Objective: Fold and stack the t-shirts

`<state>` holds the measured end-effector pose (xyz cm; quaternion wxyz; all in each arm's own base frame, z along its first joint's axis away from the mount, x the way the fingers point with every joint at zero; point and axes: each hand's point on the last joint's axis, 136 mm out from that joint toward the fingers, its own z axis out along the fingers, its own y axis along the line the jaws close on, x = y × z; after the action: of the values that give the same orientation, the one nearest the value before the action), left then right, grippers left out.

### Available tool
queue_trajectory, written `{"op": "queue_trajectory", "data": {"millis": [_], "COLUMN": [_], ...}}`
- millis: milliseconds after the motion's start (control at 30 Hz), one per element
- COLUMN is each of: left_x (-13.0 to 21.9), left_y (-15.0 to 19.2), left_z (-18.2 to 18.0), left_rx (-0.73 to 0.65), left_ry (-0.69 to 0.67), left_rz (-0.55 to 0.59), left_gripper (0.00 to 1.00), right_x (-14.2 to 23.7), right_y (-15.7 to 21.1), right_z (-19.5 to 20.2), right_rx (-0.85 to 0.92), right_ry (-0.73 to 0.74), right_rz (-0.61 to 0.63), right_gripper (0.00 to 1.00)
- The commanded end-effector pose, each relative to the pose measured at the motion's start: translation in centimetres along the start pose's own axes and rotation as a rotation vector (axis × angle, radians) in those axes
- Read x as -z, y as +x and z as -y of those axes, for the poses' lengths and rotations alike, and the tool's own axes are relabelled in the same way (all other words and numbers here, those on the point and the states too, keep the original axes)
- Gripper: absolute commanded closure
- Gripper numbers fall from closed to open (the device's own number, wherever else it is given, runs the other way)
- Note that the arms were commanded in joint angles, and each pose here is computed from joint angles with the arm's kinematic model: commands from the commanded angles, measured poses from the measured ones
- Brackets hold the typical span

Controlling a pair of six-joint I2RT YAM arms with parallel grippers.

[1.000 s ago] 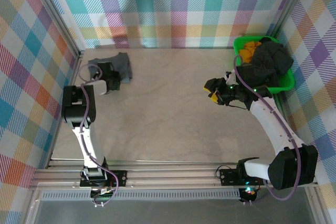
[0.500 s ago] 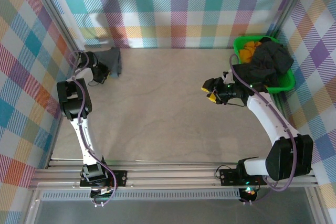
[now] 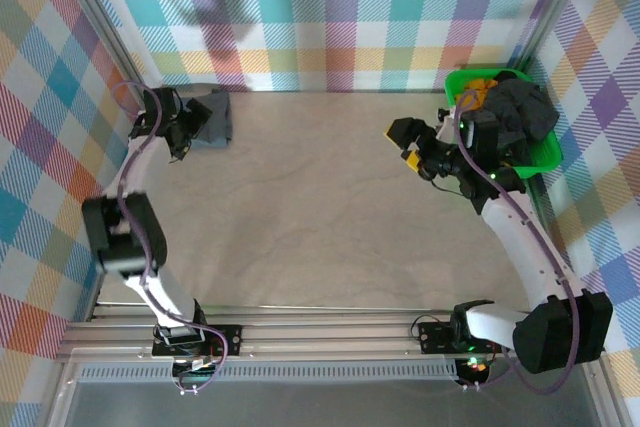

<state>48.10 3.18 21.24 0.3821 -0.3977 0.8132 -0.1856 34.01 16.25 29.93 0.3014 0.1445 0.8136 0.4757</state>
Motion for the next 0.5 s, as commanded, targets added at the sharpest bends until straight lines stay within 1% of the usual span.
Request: {"op": "queue_trajectory", "data": {"millis": [0,67,133,233,267,333,400,433,467], "left_x": [5.0,8.3,11.6,15.8,16.5,16.8,16.6,16.1,15.3], "left_y": [2.4,3.5,4.3,5.2,5.7,6.6,7.9,8.6,9.6], "left_z": [-0.1,-0.3,-1.4,-4.1,-5.3,-8.0,-11.3,-12.5,-13.3], "left_rx": [-0.017,-0.085,-0.154,-0.254,-0.303,-0.409,-0.573,-0.626,-0.682], "left_ry": [-0.055,-0.105,-0.171,-0.272,-0.292,-0.327,-0.395,-0.407,-0.379], "left_rz": [0.052,0.098,0.18,0.351,0.394,0.415,0.399,0.383,0.368], "left_gripper": [0.0,0.0,0.0,0.0,0.0,0.0,0.0,0.0,0.0], "right_x": [1.4,2.7,4.3,6.9,7.7,8.1,8.1,8.4,8.5], "right_y": [-1.5,-1.7,-1.8,-2.4,-2.6,-3.1,-3.4,-3.2,-3.0], "right_z": [-0.6,-0.4,0.8,6.3,8.3,10.4,13.1,14.6,16.0], "right_rx": [0.004,0.056,0.121,0.168,0.205,0.365,0.516,0.574,0.625], "right_ry": [0.059,0.124,0.222,0.539,0.628,0.672,0.698,0.735,0.769], "right_rz": [0.065,0.098,0.14,0.203,0.239,0.313,0.427,0.454,0.484], "right_gripper": [0.0,0.0,0.0,0.0,0.0,0.0,0.0,0.0,0.0]}}
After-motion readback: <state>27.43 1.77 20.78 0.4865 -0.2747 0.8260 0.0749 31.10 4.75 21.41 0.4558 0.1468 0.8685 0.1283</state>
